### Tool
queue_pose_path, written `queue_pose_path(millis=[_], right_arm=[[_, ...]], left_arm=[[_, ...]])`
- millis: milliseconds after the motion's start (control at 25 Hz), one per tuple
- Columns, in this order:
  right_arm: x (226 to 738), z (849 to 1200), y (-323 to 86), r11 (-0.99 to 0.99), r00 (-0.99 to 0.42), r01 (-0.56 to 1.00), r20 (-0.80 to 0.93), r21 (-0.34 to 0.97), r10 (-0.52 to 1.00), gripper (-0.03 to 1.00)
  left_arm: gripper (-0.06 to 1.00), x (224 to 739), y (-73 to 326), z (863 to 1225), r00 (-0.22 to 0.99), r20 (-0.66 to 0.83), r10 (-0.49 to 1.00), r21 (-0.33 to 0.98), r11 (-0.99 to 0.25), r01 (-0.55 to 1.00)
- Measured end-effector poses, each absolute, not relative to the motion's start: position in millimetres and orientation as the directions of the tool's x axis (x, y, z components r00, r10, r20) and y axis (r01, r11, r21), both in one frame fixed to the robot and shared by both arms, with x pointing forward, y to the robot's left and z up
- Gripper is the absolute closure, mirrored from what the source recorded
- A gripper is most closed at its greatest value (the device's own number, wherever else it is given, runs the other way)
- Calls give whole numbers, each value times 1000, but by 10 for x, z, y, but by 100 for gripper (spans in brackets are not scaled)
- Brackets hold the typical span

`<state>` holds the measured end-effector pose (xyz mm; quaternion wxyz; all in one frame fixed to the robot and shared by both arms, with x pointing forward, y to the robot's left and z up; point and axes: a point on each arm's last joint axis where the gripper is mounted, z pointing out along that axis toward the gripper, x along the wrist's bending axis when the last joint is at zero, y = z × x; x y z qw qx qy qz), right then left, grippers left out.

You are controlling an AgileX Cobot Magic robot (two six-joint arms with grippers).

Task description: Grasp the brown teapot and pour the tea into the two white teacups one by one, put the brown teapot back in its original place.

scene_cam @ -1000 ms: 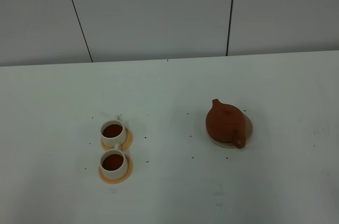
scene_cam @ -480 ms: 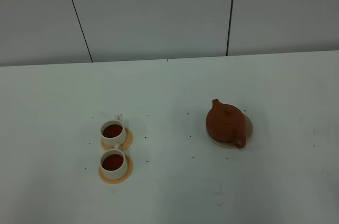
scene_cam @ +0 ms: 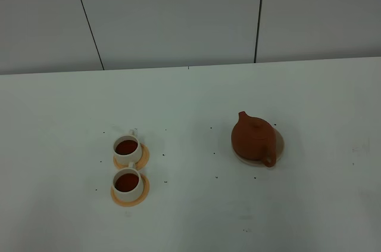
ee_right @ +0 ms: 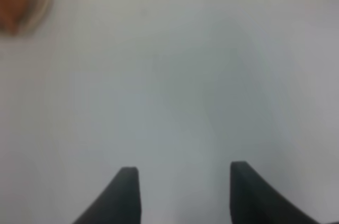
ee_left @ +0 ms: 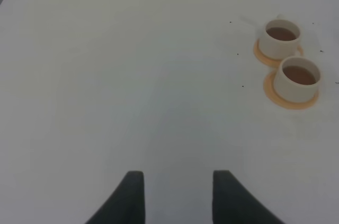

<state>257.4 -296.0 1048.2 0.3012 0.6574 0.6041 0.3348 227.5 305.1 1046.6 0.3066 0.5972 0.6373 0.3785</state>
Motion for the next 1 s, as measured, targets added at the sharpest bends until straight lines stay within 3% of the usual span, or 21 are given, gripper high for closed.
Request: queue_pose_path(millis=[320,1000], right_arm=[[2348,10488,-2952,-94,54,466,77,880,996,62],[2345,10476,-2954,-73,9,469,78,880,997,62]], left_arm=[[57,2275,3051,10466,-98,63,993,848,-2,529],[57,2275,3051,10466,-98,62,993,849,-1,529]])
